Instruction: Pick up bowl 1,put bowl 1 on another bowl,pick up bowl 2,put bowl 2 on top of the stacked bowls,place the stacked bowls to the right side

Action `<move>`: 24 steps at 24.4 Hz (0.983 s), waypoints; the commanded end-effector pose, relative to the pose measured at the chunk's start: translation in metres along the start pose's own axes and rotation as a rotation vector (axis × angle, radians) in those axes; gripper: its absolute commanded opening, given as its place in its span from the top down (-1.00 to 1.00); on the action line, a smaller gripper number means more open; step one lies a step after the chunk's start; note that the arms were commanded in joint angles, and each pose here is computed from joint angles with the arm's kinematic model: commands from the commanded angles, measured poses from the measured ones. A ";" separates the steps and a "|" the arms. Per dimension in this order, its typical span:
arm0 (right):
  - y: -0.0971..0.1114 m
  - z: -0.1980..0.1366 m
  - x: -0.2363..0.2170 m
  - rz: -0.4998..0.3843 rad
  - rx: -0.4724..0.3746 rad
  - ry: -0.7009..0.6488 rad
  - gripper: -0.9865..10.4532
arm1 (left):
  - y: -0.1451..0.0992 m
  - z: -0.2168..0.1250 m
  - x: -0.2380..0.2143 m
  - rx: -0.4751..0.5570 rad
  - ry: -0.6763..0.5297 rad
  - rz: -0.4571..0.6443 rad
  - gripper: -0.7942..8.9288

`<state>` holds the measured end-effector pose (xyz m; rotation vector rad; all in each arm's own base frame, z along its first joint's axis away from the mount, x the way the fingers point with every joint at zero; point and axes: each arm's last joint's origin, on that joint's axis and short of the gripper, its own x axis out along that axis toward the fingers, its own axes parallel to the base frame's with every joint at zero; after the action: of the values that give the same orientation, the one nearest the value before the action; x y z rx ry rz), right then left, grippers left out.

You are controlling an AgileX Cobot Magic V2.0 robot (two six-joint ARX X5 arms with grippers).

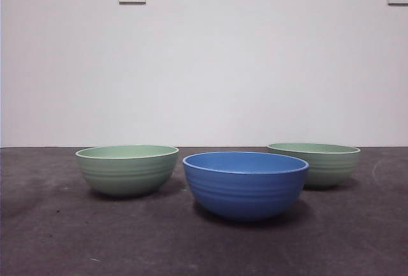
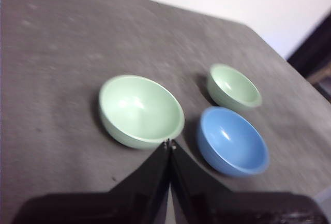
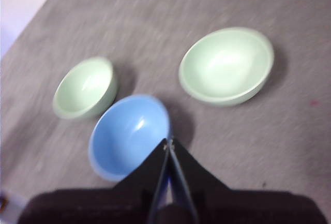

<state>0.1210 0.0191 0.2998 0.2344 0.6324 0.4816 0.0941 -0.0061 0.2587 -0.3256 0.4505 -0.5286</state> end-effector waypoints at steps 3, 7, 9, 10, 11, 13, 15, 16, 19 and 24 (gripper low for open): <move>0.007 0.017 0.001 0.095 -0.102 0.111 0.85 | -0.005 0.019 0.000 0.106 0.098 -0.057 0.85; 0.009 0.022 0.005 0.123 -0.114 0.188 0.85 | -0.009 0.031 0.001 0.109 0.181 -0.117 0.85; 0.009 0.022 0.007 0.129 -0.116 0.209 0.85 | -0.011 0.034 0.002 0.105 0.216 -0.134 0.85; 0.009 0.022 0.008 0.127 -0.113 0.215 0.85 | -0.011 0.036 0.003 0.100 0.229 -0.139 0.85; 0.008 0.022 0.009 0.124 -0.112 0.217 0.84 | -0.011 0.037 0.004 0.097 0.237 -0.143 0.85; 0.008 0.022 0.009 0.121 -0.110 0.219 0.77 | -0.011 0.037 0.006 0.095 0.246 -0.150 0.84; 0.008 0.022 0.009 0.115 -0.106 0.219 0.57 | -0.010 0.037 0.007 0.087 0.253 -0.149 0.79; 0.007 0.022 0.009 0.095 -0.096 0.220 0.40 | -0.010 0.037 0.008 0.080 0.258 -0.149 0.64; 0.005 0.022 0.009 0.020 -0.076 0.222 0.03 | -0.009 0.037 0.008 0.067 0.261 -0.148 -0.06; 0.004 0.022 0.009 -0.014 -0.055 0.222 -0.27 | -0.009 0.038 0.009 0.050 0.258 -0.147 -0.29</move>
<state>0.1398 0.0256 0.3130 0.1124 0.8363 0.5199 0.1159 -0.0110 0.2909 -0.2378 0.6705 -0.7192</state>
